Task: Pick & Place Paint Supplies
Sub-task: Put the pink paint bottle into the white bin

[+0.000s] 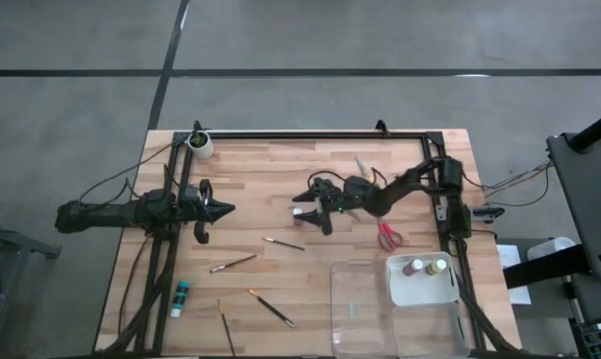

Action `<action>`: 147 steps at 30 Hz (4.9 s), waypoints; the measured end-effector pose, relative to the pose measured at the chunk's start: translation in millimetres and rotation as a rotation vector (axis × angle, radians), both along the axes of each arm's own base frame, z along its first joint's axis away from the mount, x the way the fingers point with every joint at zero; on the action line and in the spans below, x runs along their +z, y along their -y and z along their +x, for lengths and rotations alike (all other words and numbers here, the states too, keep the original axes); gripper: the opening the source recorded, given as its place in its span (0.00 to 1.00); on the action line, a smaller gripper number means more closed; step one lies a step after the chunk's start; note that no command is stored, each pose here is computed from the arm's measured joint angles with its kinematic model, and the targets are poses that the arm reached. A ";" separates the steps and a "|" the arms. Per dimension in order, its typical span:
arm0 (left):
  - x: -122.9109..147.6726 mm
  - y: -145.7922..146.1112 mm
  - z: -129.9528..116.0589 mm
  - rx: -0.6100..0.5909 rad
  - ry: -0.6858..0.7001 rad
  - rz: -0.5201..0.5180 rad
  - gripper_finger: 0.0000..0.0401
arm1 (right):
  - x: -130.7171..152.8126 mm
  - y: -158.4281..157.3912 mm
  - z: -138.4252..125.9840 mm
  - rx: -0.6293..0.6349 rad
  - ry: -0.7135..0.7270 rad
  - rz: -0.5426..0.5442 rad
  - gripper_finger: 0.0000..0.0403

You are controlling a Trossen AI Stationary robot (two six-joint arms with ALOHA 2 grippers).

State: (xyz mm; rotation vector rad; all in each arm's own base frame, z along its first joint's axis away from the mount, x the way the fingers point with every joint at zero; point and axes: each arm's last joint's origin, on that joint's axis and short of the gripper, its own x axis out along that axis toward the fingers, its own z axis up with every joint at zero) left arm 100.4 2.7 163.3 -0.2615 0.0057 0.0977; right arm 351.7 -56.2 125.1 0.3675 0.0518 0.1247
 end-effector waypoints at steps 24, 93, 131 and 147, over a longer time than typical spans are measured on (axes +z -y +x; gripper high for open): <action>-0.2 0.0 0.2 0.000 -0.003 0.000 0.00 | 132.2 2.5 13.5 0.095 -0.566 -0.250 0.76; -3.7 0.0 2.6 0.000 -0.046 0.000 0.00 | 84.1 8.2 64.2 0.162 -0.903 -0.327 0.26; -3.7 0.0 2.7 0.000 -0.046 0.000 0.00 | 163.5 -9.8 22.3 0.055 -0.852 -0.354 0.26; -3.7 0.0 2.7 0.000 -0.046 0.000 0.00 | 226.8 -86.4 -65.9 -0.241 -0.981 -0.214 0.26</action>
